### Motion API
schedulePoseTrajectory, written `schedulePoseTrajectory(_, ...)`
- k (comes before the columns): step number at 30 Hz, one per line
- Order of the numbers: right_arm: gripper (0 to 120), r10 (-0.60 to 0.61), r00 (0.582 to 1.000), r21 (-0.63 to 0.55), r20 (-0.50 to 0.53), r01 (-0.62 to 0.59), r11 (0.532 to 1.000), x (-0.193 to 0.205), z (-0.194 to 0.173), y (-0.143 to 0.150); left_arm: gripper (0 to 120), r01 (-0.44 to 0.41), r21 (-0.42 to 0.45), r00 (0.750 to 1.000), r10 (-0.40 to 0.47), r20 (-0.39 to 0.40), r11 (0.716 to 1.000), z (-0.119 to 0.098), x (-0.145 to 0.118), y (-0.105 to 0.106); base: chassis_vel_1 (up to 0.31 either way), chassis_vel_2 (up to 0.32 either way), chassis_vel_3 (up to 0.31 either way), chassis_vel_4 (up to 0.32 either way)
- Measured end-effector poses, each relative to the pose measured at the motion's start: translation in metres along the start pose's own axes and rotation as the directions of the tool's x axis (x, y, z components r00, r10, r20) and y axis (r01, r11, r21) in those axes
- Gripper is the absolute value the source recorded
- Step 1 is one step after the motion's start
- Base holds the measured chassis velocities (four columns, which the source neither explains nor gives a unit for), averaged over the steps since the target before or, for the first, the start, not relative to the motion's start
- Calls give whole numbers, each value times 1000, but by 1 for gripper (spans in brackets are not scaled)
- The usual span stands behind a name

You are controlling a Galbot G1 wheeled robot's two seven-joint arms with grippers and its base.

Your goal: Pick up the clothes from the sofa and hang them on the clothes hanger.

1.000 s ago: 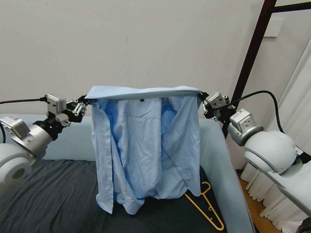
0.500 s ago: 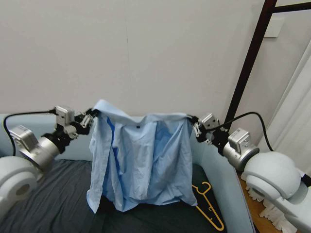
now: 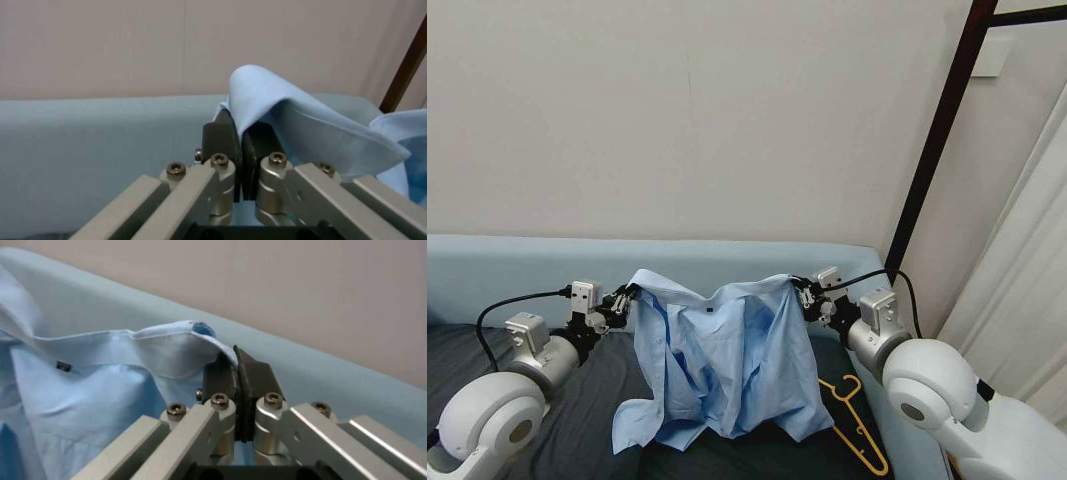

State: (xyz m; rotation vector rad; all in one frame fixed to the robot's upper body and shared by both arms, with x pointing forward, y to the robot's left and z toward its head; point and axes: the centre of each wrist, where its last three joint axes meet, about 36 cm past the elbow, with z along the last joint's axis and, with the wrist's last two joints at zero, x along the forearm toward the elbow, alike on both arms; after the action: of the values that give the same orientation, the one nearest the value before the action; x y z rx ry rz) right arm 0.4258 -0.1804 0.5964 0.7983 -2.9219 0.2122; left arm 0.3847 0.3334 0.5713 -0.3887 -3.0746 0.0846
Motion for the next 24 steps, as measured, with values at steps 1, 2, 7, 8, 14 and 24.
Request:
schedulePoseTrajectory(1, 0, -14, 1000, -14, 12, 14, 1000, 0, -2, 0, 0, -2, 1, 1000, 2, 18, 1000, -6, 1, 0, 0, 0, 0, 0)
schedulePoseTrajectory(2, 0, -36, 999, -33, 38, 37, 999, 1, -9, 0, 0, -6, 1, 999, 6, 43, 1000, -14, 2, -1, 0, 0, 0, 0)
schedulePoseTrajectory(7, 0, -98, 984, -35, 152, 105, 994, 12, -42, 3, 0, -23, -31, 991, 27, 132, 999, -42, 6, -3, 0, 0, 0, 0)
schedulePoseTrajectory(8, 0, -108, 975, -17, 196, 114, 993, 14, -54, 2, 0, -23, -43, 986, 30, 163, 999, -49, 6, -3, 0, 0, 0, 0)
schedulePoseTrajectory(14, 0, -35, 948, 92, 317, 6, 996, 17, -104, -14, 0, -5, -63, 970, 20, 242, 998, -69, 6, 2, 0, 0, 0, 0)
schedulePoseTrajectory(24, 0, 155, 979, 69, 135, -166, 984, 23, -91, 3, 0, 53, 6, 970, -53, 236, 999, -59, 14, 2, 0, 0, 0, 0)
